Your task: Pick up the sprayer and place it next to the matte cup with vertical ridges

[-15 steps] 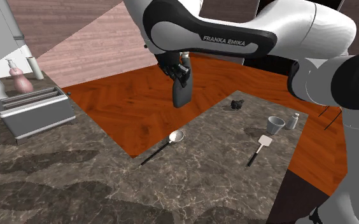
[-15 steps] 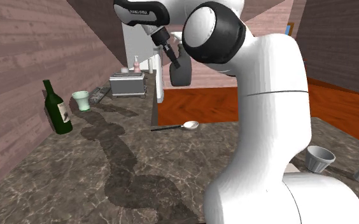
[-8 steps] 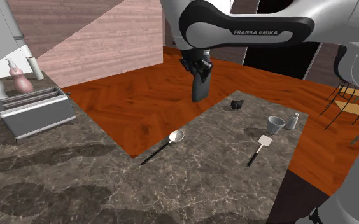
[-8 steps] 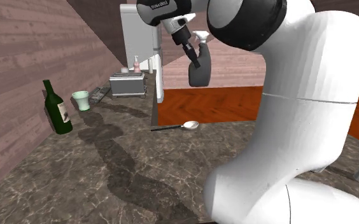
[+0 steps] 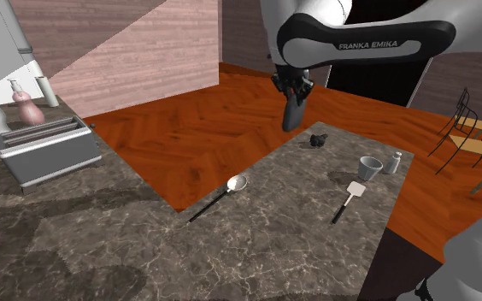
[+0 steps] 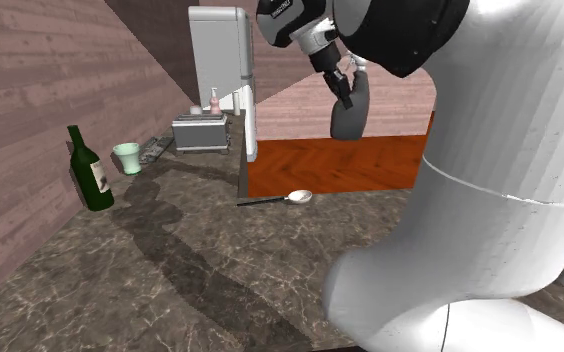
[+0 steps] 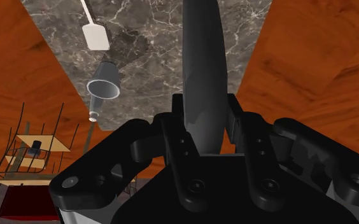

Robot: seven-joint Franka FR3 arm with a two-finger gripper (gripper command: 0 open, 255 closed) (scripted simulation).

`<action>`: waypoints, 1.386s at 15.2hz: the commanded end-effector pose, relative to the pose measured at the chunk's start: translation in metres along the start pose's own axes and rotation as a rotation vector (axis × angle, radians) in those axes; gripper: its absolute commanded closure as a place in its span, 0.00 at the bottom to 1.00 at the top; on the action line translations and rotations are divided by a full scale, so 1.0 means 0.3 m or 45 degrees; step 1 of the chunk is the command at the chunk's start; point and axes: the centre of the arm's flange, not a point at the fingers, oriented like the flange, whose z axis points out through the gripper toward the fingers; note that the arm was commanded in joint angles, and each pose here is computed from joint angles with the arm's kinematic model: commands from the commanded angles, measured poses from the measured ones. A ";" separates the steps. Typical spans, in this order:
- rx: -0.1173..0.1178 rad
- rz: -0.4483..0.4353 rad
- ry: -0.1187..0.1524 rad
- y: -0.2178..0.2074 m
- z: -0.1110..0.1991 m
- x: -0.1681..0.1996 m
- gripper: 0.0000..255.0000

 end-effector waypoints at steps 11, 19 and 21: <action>0.002 -0.001 -0.001 0.171 0.259 0.431 1.00; 0.002 -0.001 -0.001 0.280 0.430 0.719 1.00; 0.002 -0.001 -0.001 0.307 0.472 0.791 1.00</action>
